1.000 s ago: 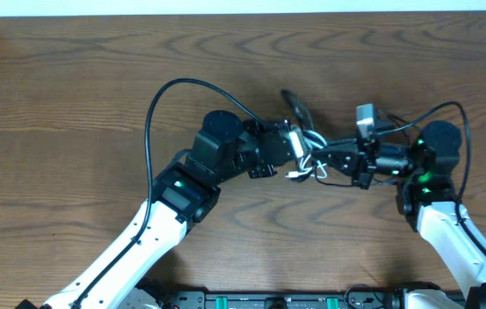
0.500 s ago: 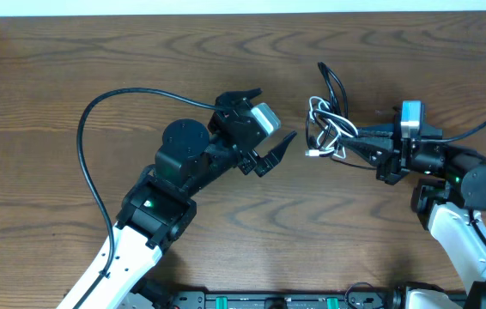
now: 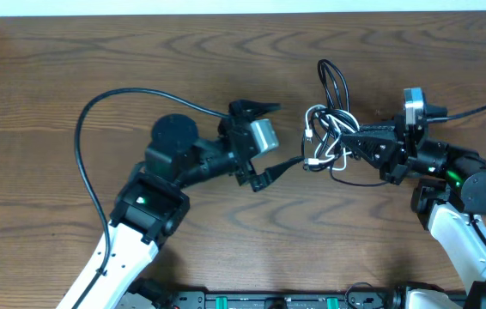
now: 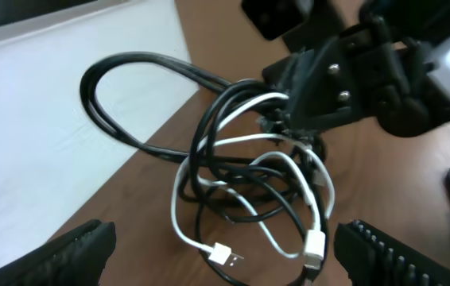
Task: Untangle cables
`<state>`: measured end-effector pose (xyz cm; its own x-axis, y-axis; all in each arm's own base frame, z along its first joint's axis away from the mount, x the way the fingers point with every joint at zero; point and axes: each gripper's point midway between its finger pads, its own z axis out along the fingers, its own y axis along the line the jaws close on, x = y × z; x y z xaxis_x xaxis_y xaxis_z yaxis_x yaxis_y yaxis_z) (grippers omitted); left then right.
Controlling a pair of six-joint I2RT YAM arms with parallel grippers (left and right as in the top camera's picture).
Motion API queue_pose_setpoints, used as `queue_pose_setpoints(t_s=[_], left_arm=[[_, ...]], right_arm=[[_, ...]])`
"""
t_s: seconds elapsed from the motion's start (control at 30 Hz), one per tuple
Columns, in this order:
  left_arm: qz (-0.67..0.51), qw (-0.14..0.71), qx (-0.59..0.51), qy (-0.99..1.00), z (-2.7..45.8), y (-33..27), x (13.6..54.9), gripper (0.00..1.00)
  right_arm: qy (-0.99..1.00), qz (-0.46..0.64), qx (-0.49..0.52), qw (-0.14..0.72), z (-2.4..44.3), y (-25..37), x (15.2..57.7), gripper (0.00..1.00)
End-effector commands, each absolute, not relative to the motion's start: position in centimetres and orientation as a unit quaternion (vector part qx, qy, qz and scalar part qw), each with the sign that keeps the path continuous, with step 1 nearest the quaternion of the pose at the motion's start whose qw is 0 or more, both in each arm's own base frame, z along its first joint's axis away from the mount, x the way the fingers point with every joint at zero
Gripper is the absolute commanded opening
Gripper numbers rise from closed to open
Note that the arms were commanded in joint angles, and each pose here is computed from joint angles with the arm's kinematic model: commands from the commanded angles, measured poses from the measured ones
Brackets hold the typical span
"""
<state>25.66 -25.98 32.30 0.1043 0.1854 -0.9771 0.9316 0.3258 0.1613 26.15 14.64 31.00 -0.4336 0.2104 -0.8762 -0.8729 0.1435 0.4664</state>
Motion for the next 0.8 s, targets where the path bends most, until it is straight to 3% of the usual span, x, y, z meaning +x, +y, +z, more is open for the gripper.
queue_pose_setpoints(t_s=[0.0,0.33,0.77], left_arm=[[-0.397,0.543,0.524,0.522,33.5,-26.0,23.4,0.92],[-0.481,0.491,0.573,0.447,32.1,-26.4,21.9,0.92],[-0.450,0.522,0.539,0.484,32.1,-22.5,25.5,0.92]], right_arm=[[0.601,0.604,-0.265,0.451,31.7,14.9,26.1,0.01],[0.593,0.630,-0.296,0.404,31.4,17.5,24.1,0.01],[0.571,0.630,-0.333,0.408,31.9,18.6,22.7,0.01]])
